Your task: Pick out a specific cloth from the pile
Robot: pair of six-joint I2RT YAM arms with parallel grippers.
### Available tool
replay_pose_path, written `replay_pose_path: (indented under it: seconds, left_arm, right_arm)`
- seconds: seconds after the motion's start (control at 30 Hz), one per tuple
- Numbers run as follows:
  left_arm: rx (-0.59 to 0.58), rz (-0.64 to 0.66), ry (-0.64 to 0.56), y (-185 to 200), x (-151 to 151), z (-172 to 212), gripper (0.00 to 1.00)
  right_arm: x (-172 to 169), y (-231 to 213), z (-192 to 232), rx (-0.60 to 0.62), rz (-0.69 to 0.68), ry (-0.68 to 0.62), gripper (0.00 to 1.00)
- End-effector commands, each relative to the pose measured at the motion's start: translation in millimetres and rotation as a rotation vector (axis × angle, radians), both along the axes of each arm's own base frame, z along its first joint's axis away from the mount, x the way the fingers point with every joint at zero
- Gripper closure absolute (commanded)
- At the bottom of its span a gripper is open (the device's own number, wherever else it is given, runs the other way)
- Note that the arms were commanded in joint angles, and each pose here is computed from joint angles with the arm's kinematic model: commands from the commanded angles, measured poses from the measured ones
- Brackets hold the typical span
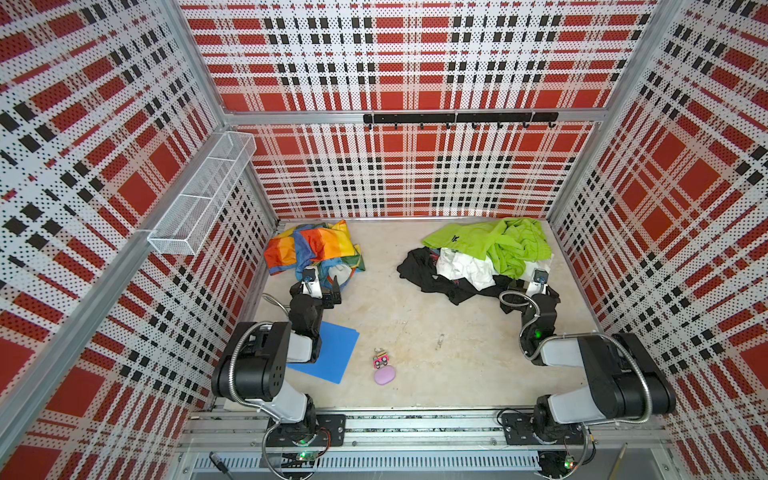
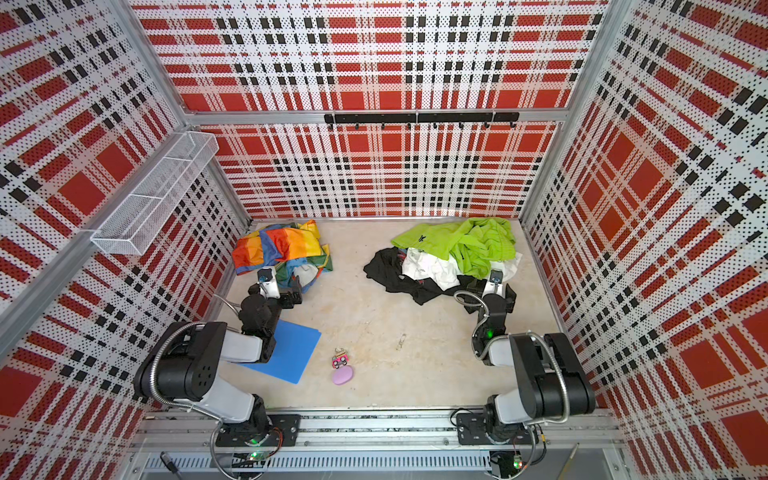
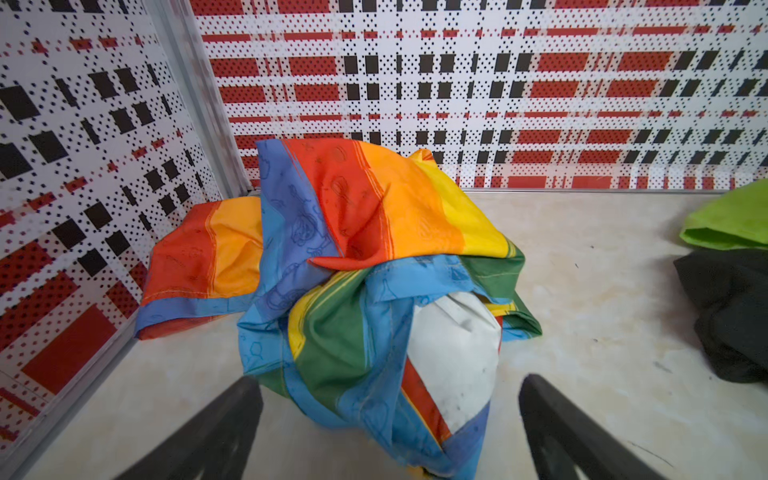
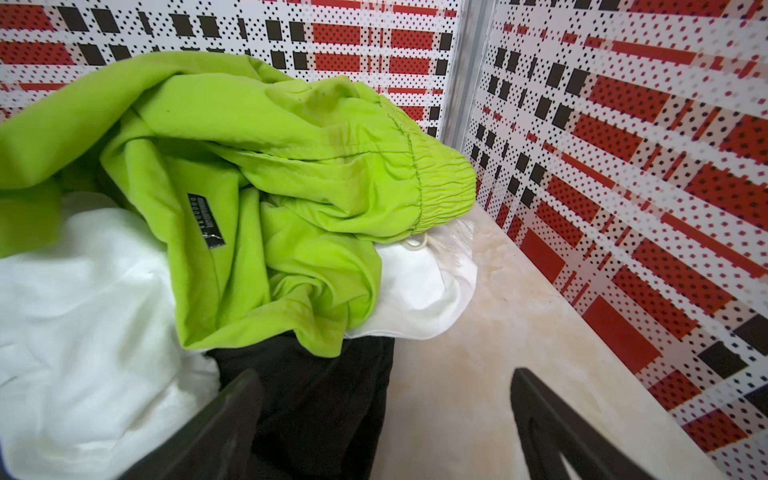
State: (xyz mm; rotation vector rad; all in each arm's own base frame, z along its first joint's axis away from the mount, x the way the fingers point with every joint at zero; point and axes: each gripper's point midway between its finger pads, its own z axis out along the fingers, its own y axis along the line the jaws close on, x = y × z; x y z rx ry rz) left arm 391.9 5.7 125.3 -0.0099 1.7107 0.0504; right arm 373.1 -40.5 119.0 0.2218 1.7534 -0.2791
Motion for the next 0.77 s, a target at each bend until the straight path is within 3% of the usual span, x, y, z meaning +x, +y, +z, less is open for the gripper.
replay_pose_path:
  seconds: [0.0,0.73]
  left_arm:
    - [-0.020,-0.014,-0.024,-1.8,3.0,7.3,0.01]
    - [-0.019,-0.056,-0.027,-7.4,2.1,7.8,0.01]
  right_arm:
    - [4.9,4.0,23.5,0.008,0.049,-0.140,0.00]
    - [9.0,7.6,21.8,0.008,0.090,-0.125,0.00]
